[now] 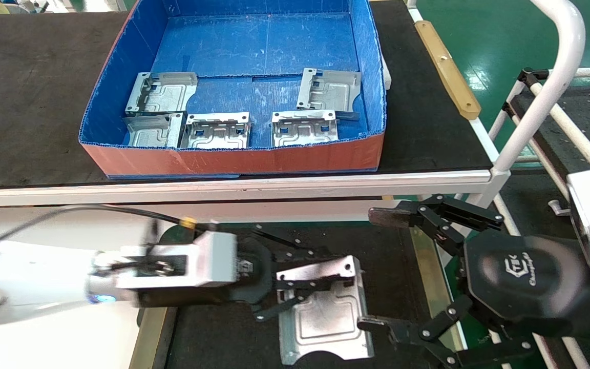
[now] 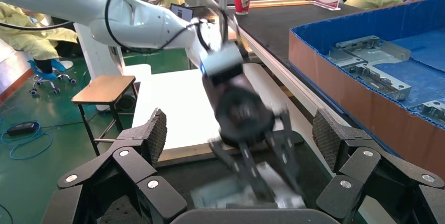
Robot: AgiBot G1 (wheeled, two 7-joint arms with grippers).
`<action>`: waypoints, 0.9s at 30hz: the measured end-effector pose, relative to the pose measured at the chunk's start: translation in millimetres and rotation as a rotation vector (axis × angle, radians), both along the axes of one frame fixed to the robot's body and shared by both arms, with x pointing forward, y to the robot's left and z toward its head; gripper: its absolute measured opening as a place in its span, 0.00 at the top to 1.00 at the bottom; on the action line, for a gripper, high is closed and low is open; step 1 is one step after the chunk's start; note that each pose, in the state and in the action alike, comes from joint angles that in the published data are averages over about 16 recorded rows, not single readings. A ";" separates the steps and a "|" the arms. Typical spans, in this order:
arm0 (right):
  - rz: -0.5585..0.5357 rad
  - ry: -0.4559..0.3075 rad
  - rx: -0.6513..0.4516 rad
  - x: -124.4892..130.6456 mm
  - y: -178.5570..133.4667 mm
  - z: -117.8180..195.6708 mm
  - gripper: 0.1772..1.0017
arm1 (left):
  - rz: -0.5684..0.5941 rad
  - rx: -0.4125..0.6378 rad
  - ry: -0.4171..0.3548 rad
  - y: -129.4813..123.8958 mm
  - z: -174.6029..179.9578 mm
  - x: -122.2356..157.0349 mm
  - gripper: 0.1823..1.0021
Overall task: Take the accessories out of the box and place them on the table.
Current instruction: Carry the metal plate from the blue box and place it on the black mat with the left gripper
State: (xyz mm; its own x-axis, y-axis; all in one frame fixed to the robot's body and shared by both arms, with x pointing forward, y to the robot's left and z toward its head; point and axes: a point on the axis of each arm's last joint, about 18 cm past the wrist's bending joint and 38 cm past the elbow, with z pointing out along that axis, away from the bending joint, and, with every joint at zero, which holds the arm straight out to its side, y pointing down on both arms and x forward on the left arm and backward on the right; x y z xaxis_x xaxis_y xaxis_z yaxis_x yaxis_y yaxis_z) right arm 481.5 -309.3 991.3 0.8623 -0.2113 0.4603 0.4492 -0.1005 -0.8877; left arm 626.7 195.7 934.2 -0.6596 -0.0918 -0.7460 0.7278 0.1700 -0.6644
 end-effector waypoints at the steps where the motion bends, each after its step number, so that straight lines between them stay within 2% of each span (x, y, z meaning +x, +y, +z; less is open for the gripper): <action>1: 0.000 0.000 0.000 0.0 0.0 0.0 0.00 | 0.010 0.006 -0.001 -4.6 -3.7 4.8 0.86; 13: 0.000 0.000 0.000 0.0 0.0 0.0 0.00 | 0.130 0.075 -0.032 -55.0 -39.4 49.5 0.86; 27: 0.000 0.000 0.000 0.0 0.0 0.0 0.00 | 0.160 0.131 -0.075 -84.0 -65.3 58.0 0.86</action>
